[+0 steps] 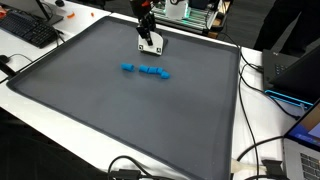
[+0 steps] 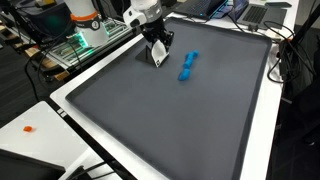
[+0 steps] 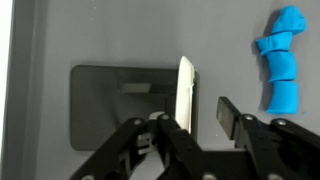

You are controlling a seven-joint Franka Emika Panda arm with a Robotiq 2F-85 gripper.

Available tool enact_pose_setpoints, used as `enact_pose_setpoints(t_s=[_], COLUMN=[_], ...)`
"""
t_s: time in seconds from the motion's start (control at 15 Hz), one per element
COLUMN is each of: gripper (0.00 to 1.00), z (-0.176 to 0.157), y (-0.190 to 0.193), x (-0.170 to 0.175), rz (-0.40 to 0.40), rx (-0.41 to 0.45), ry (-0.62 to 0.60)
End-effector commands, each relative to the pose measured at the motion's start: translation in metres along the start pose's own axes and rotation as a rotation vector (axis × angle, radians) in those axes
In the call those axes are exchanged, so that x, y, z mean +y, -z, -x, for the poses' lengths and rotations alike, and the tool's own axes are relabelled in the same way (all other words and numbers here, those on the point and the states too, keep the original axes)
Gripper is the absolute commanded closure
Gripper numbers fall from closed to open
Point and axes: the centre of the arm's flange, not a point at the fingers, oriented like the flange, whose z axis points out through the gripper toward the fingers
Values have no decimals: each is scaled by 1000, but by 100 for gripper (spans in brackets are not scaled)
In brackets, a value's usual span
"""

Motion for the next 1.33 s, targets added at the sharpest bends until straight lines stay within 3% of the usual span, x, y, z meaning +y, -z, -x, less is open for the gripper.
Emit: enact_pose_setpoints(t_s=[0.0, 0.2, 0.67, 0.87, 1.27], gripper=[19, 0, 0, 0, 0], z=[0, 4, 16, 28, 60], y=[14, 33, 80, 102, 144], x=[4, 1, -3, -12, -27], rz=[-16, -15, 38, 72, 19], rx=[22, 32, 118, 173, 182], ry=[16, 23, 103, 300, 639])
